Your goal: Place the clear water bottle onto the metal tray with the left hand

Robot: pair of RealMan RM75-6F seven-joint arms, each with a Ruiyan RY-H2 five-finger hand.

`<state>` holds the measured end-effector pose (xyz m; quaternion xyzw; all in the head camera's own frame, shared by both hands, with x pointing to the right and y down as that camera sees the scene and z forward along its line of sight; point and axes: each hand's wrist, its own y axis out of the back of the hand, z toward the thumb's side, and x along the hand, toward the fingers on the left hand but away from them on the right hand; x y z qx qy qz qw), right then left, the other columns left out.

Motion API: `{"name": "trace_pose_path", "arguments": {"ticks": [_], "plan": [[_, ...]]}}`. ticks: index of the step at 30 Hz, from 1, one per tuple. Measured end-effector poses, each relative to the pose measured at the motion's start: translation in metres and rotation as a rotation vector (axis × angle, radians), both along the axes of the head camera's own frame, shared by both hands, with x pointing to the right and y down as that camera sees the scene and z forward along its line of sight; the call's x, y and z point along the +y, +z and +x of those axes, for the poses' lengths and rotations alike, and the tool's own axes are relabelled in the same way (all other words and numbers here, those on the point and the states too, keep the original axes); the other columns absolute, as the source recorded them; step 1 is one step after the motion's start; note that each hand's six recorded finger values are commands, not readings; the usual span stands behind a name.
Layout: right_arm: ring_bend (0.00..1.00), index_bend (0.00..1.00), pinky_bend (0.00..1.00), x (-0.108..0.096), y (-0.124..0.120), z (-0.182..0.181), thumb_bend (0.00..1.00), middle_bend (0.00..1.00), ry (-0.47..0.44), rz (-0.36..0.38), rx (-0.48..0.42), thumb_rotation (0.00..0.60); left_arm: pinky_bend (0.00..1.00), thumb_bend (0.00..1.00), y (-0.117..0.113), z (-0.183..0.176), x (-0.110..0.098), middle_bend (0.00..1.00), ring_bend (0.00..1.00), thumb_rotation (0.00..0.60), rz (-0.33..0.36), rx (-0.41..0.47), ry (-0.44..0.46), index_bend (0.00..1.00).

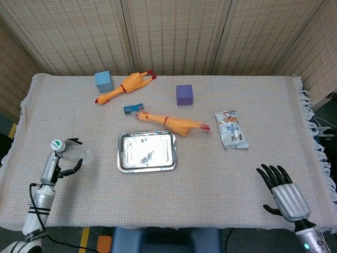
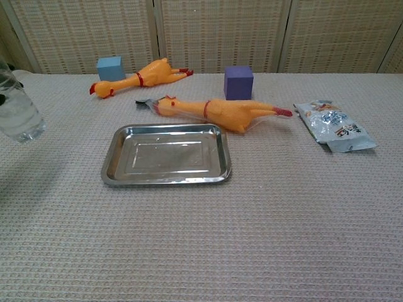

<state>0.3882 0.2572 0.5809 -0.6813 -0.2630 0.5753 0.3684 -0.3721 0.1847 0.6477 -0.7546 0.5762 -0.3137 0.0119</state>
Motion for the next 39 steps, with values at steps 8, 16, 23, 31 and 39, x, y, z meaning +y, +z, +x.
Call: {"name": "trace_pose_path", "arguments": {"ticks": [8, 16, 23, 31, 39], "plan": [[0.00, 0.00, 0.00, -0.002, -0.002, 0.003, 0.03, 0.00, 0.010, 0.004, -0.005, 0.600, 0.22, 0.47, 0.000, 0.073, 0.043, 0.25, 0.11, 0.600, -0.043, 0.117, 0.240, 0.20], [0.00, 0.00, 0.00, -0.001, 0.000, 0.001, 0.03, 0.00, 0.002, 0.002, 0.003, 0.600, 0.22, 0.47, 0.019, 0.000, -0.020, 0.25, 0.11, 0.600, 0.022, -0.060, 0.002, 0.20], [0.00, 0.00, 0.00, -0.001, 0.005, 0.000, 0.03, 0.00, 0.000, -0.013, 0.011, 0.600, 0.23, 0.47, 0.020, 0.032, -0.031, 0.25, 0.11, 0.600, 0.024, 0.000, 0.064, 0.20], [0.00, 0.00, 0.00, -0.008, 0.009, 0.007, 0.03, 0.00, 0.031, -0.026, 0.017, 0.600, 0.21, 0.47, 0.034, 0.099, -0.044, 0.24, 0.10, 0.600, 0.007, 0.071, 0.152, 0.18], [0.00, 0.00, 0.00, -0.010, 0.016, 0.008, 0.03, 0.00, 0.035, -0.043, 0.034, 0.600, 0.21, 0.47, 0.050, 0.138, -0.046, 0.24, 0.10, 0.600, -0.005, 0.087, 0.200, 0.18]]}}
